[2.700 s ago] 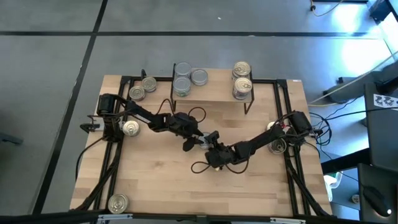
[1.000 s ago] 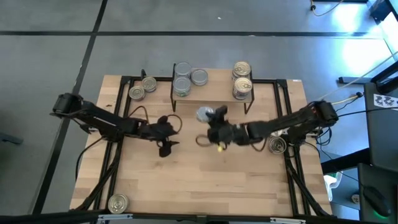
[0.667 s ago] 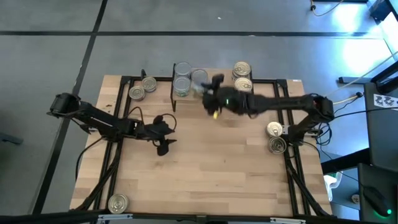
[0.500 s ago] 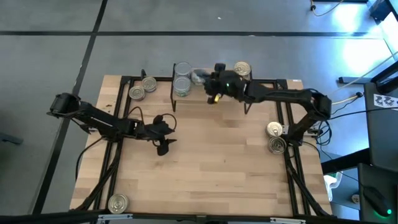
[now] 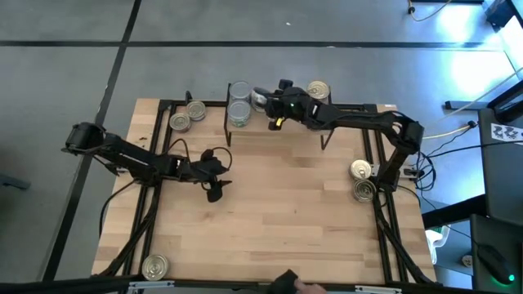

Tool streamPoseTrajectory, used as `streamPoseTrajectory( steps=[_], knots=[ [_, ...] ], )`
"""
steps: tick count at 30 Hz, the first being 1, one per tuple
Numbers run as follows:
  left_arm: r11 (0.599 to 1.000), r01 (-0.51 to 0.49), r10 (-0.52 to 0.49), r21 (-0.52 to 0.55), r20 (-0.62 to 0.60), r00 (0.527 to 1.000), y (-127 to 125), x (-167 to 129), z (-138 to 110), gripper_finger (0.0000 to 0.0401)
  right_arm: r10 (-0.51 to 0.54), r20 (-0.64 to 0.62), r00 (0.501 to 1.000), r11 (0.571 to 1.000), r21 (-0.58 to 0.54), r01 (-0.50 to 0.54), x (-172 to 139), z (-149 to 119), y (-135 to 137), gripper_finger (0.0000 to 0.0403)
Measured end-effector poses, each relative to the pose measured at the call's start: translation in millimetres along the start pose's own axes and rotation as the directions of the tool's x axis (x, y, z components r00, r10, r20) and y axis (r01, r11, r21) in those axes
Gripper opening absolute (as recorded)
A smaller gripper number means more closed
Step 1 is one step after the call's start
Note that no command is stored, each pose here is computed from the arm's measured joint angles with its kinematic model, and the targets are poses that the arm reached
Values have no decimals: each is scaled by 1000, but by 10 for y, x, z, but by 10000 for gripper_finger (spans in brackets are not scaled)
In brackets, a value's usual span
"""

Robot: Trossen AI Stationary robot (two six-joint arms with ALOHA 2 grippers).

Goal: Stack canned seafood by type on shelf
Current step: Stack the green white tuna can on top of the other green white tuna can on the shelf, then put the blue pink tuna can on the shelf

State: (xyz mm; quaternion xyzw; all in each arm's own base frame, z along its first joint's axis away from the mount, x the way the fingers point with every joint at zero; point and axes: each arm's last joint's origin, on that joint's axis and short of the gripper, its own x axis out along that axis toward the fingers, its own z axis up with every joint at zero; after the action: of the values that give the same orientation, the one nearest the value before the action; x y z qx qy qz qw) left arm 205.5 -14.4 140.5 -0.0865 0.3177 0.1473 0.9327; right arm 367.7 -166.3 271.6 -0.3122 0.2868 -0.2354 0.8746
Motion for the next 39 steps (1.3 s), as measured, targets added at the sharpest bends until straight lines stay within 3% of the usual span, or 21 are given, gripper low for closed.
streamPoseTrajectory(
  steps=[7,12,24,33,39],
  knots=[
    [1000,0,0,2,0,1000,0,0,0,233,11,-14,1000,1000,7,-11,7,-19,18,291],
    [1000,0,0,4,0,1000,0,0,0,233,27,-15,1000,999,19,-26,-7,7,64,351],
    [1000,1,-1,4,-1,1000,0,0,0,233,51,-34,998,980,196,-43,-40,91,-97,364],
    [1000,1,-1,1,-1,1000,0,0,-1,233,-2,-77,997,979,204,18,-46,90,-141,364],
    [1000,1,-1,0,-8,1000,-3,-2,-8,233,101,-34,994,980,173,-93,-396,394,95,365]
  ],
)
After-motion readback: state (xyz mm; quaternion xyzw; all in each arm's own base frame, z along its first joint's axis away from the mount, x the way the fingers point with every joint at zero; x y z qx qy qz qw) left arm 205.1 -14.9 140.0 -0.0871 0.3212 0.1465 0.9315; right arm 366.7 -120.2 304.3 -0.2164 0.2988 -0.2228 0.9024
